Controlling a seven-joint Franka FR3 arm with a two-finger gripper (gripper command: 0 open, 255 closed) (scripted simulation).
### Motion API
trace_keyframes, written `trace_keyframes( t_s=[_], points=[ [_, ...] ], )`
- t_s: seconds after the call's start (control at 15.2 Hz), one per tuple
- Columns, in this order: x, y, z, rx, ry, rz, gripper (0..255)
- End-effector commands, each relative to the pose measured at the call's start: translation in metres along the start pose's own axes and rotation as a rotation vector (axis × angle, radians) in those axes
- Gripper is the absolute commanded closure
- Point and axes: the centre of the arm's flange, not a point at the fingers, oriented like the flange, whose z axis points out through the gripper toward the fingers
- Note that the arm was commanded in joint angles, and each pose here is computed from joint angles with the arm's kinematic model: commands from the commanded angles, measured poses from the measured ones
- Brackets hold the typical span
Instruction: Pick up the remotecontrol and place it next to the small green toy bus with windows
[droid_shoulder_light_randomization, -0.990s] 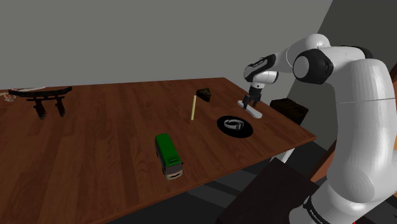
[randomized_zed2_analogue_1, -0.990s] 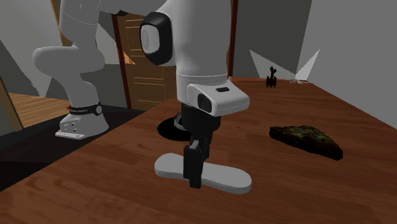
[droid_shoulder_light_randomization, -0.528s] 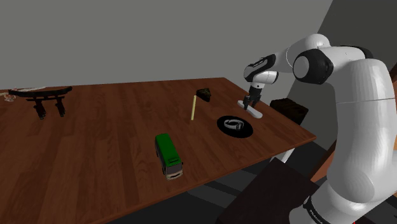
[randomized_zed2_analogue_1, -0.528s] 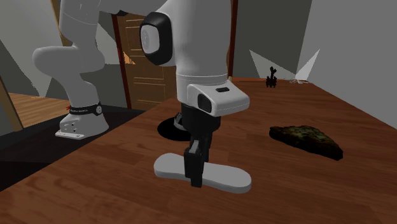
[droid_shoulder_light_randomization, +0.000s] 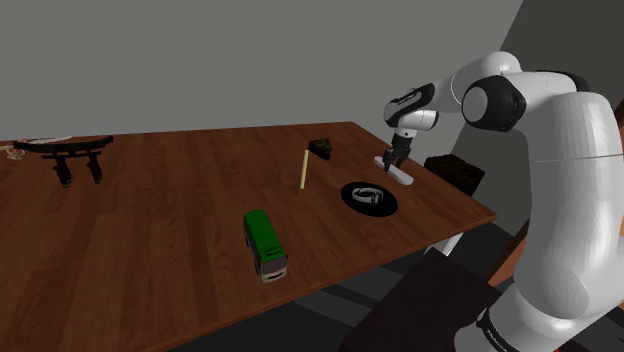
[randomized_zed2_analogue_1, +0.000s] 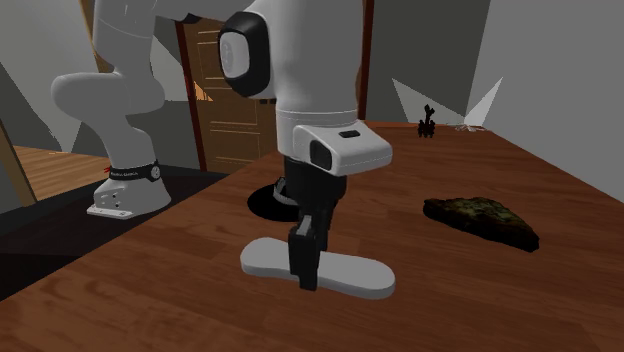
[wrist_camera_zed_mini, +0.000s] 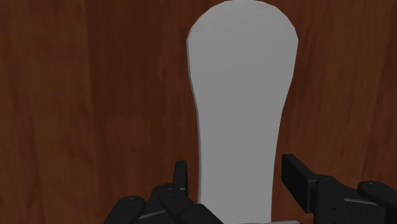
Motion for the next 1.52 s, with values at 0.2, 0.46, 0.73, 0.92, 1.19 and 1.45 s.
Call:
trace_keyframes(
  t_s=[0.2, 0.46, 0.73, 0.92, 1.19, 1.45],
  points=[
    [0.001, 0.0, -0.025, 0.0, 0.001, 0.0, 255],
    [0.0, -0.001, -0.046, 0.0, 0.001, 0.0, 255],
    [0.0, -0.001, -0.067, 0.0, 0.001, 0.0, 255],
    [0.0, -0.002, -0.083, 0.0, 0.001, 0.0, 255],
    [0.0, -0.002, -0.104, 0.0, 0.001, 0.0, 255],
    [0.0, -0.002, -0.125, 0.0, 0.001, 0.0, 255]
  ],
)
